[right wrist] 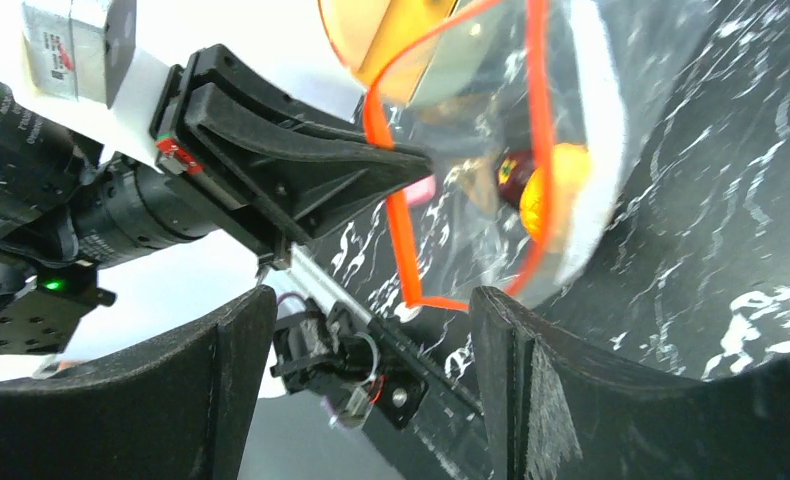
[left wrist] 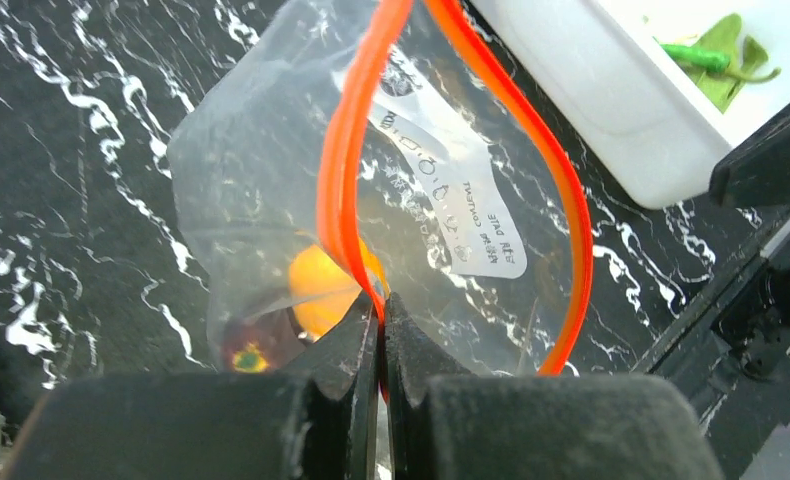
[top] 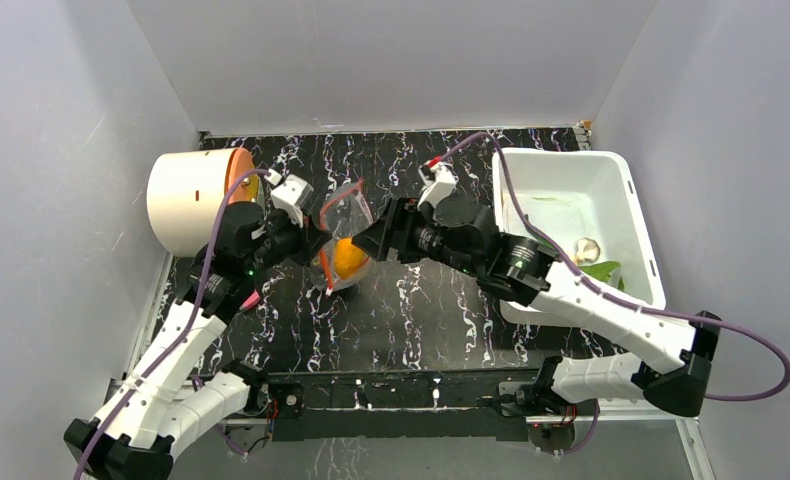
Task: Place the food in the zip-top bag and seal the zipper
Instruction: Pick up the fake vegetable from the bin.
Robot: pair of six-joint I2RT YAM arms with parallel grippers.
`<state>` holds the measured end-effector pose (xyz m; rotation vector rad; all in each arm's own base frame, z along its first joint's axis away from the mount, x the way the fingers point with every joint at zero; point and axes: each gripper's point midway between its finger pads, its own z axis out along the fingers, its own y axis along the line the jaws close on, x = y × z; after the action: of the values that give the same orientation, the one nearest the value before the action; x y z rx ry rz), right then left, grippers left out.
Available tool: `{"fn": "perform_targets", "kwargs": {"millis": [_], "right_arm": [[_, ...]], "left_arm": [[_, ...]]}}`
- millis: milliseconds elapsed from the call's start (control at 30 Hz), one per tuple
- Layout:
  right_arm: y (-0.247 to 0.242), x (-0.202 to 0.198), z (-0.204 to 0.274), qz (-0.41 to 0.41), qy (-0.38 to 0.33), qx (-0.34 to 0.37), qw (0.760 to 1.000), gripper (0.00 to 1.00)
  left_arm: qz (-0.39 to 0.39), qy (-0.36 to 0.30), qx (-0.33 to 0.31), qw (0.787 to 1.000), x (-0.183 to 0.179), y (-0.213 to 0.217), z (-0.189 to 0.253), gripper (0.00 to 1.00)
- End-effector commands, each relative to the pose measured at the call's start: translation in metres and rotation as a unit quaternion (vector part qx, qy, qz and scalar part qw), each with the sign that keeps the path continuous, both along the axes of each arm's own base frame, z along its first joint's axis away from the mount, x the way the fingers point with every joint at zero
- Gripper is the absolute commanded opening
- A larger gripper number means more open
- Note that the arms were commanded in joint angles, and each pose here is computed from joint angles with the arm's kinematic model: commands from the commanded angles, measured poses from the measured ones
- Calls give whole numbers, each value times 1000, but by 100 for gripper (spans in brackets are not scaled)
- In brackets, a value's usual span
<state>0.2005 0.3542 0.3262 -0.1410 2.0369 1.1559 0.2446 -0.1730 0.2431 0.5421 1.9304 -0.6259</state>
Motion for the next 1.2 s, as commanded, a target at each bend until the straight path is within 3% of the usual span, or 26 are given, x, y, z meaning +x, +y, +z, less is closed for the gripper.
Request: {"fn": "perform_targets", "kwargs": {"millis": [0,200,400,700,833,1000,1167], "right_arm": [[-39,20,38,-79,-83,-27,993,69],[-104,53,53,-219,-149,-123,956,69],[-150,80,67,-304,-183,-197,914,69],[-228,141,25,-368,-115,-247,889,68],[-275,151,3,-432,-86,-321,838,67],[-326,163,-14,-474,-57,-363,800,57],[-370,176,-43,-467,-26,-380,798,51]], "left_arm": [[10,-30,8,999,7,4,33,0],[4,-20,-4,1000,3,0,31,0],[-15,-10,-23,1000,-4,-7,8,0],[-20,-14,-11,1000,-7,-4,-24,0],[-32,-18,-19,999,-10,-8,-28,0],[-36,-11,-12,999,-10,-8,-33,0],[-44,-10,-20,999,-13,-11,-31,0]]}}
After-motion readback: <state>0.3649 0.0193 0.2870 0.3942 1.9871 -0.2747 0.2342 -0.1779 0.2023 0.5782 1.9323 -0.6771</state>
